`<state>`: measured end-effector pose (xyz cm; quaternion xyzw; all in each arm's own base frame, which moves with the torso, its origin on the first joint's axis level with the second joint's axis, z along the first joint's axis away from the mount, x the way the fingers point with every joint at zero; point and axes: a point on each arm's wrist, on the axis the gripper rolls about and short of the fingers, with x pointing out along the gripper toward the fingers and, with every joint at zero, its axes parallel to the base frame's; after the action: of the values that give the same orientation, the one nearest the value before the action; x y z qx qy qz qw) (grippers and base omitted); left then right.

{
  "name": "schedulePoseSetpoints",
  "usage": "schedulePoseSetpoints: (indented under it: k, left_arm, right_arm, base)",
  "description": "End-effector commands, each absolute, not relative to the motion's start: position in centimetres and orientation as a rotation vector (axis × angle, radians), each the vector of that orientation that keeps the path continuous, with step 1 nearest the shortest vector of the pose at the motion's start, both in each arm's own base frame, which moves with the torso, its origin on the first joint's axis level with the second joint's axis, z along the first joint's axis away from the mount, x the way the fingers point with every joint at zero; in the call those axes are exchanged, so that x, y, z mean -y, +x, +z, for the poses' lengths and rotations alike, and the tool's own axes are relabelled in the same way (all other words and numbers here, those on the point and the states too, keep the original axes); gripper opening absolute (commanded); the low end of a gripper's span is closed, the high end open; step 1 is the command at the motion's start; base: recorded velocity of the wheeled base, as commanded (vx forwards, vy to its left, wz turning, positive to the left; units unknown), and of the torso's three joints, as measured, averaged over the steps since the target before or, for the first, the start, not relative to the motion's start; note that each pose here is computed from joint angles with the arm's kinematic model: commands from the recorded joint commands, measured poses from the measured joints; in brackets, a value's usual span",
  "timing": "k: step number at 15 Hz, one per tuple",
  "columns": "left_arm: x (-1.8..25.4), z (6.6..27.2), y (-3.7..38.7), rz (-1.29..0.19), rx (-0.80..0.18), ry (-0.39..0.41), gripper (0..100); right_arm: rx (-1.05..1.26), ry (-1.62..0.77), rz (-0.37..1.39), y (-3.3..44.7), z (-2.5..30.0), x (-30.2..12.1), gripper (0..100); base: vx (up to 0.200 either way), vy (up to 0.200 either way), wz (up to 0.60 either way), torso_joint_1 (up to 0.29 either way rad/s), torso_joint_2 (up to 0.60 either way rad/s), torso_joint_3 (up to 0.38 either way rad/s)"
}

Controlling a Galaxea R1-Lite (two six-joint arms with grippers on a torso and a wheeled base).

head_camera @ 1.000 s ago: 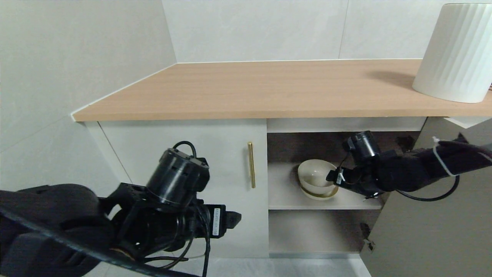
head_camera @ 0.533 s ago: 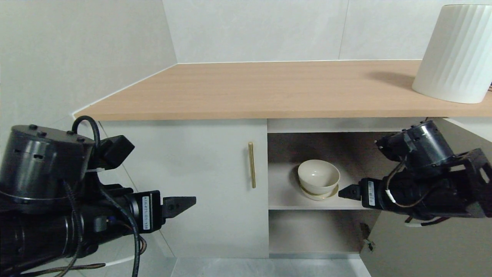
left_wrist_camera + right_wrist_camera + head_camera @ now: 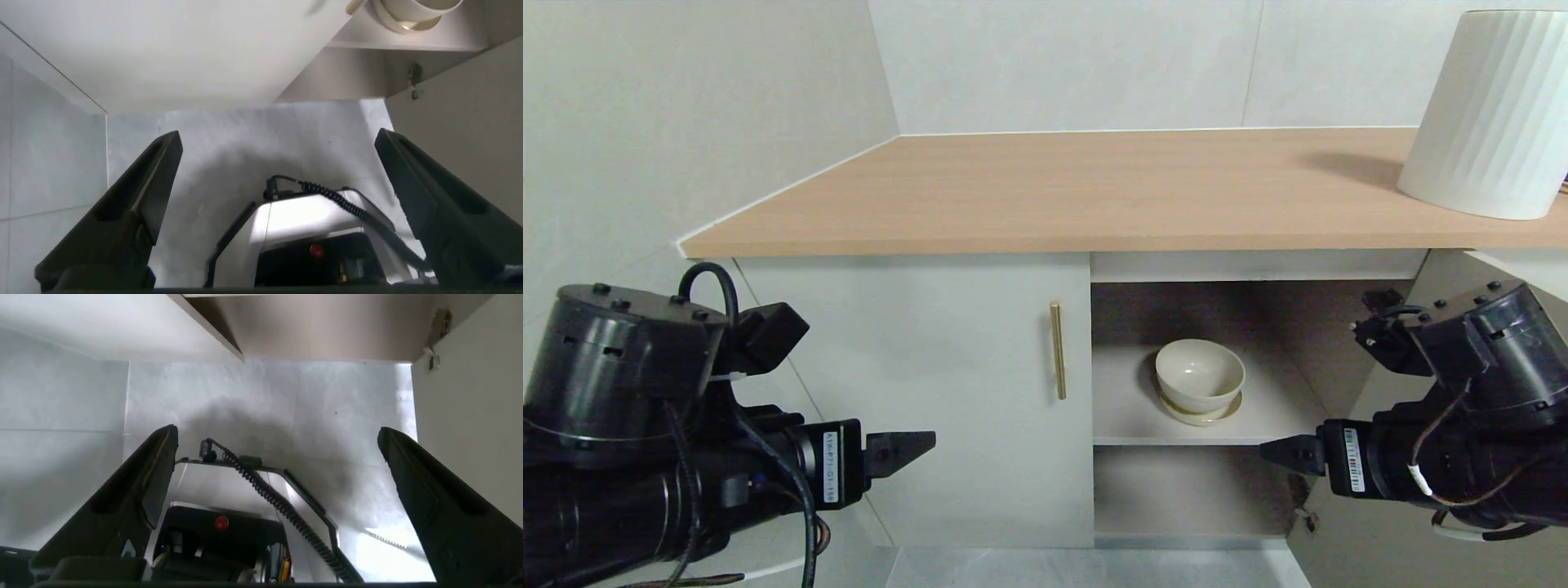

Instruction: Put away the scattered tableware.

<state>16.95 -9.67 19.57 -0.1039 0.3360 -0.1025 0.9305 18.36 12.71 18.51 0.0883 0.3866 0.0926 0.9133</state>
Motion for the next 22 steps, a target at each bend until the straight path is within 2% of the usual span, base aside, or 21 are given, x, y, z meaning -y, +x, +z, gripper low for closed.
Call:
schedulePoseSetpoints:
  k: [1,20,22]
  left_arm:
    - [10.01,19.13,17.41,-0.207,-0.708,-0.202,100]
    - [10.83,18.58,17.91,-0.223,-0.713,-0.194,100]
    - [10.83,18.58,17.91,-0.225,-0.713,-0.194,100]
  right_arm:
    - [-0.801,0.178,0.191,18.23,18.38,-12.64,100]
    - [-0.832,0.126,0.196,17.82,17.44,-12.43,100]
    - [-0.833,0.125,0.195,17.85,17.41,-12.44,100]
  base:
    - [-0.2,0.0,0.0,0.002,0.0,-0.012]
    - [-0.2,0.0,0.0,0.002,0.0,0.002]
    - [0.0,0.0,0.0,0.0,0.0,0.0]
